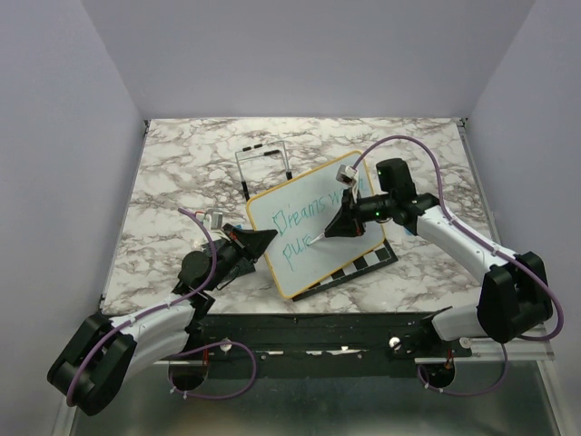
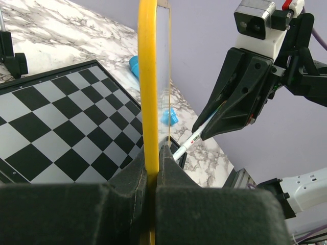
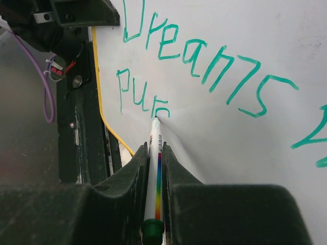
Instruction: Write a sentence on the whiteboard
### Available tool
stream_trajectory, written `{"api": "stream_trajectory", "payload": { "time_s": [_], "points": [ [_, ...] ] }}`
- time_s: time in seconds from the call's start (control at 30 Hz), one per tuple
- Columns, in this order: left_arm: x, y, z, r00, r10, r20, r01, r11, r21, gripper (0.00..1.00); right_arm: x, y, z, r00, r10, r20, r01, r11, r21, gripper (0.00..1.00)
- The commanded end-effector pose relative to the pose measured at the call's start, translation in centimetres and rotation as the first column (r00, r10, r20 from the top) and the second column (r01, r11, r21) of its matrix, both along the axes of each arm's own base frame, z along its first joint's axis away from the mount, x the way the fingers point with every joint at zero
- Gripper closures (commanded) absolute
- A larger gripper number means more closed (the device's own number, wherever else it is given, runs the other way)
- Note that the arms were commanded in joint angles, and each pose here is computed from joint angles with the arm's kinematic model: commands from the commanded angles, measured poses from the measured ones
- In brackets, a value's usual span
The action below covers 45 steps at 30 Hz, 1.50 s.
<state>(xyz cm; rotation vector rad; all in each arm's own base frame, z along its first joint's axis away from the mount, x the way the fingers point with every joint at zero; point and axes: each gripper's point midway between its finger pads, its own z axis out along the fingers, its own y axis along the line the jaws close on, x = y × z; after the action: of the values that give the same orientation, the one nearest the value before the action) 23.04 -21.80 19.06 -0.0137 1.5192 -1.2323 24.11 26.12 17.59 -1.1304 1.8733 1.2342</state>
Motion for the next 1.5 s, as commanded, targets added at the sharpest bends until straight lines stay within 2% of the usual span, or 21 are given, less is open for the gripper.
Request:
{"api": "stream_trajectory", "payload": {
  "time_s": [0.0,0.23,0.67,0.97,1.13,1.3,1.47],
  "points": [
    [0.0,0.2,-1.0,0.999,0.012,0.034,-0.014,0.997,0.077,1.0,0.8,-0.7,-0.2,0.998,-0.046,0.034,0.048,0.998,-0.043,0.99],
    [0.0,0.3,-1.0,0.999,0.017,0.037,-0.02,0.997,0.079,1.0,1.3,-1.8,-0.5,0.996,-0.085,0.036,0.086,0.995,-0.053,0.99],
    [0.1,0.2,-1.0,0.999,0.015,0.036,-0.018,0.997,0.079,1.0,-0.3,-0.6,-1.4,0.999,-0.005,-0.032,0.004,0.999,-0.04,0.99],
    [0.1,0.1,-1.0,0.999,0.008,0.034,-0.011,0.997,0.074,1.0,-0.2,0.5,2.0,1.0,0.021,0.021,-0.022,0.999,0.025,0.99],
    [0.2,0.1,-1.0,0.999,0.009,0.037,-0.012,0.997,0.079,1.0,0.5,-1.0,4.2,0.998,-0.029,0.06,0.024,0.997,0.072,0.99],
    [0.2,-0.1,-1.0,0.999,0.001,0.035,-0.004,0.997,0.076,1.0,1.6,-2.3,3.5,0.995,-0.082,0.055,0.079,0.995,0.065,0.99],
    [0.2,-0.1,-0.9,0.999,0.001,0.036,-0.003,0.997,0.074,1.0,2.1,-2.0,3.2,0.996,-0.078,0.032,0.075,0.995,0.068,0.99]
  ]
}}
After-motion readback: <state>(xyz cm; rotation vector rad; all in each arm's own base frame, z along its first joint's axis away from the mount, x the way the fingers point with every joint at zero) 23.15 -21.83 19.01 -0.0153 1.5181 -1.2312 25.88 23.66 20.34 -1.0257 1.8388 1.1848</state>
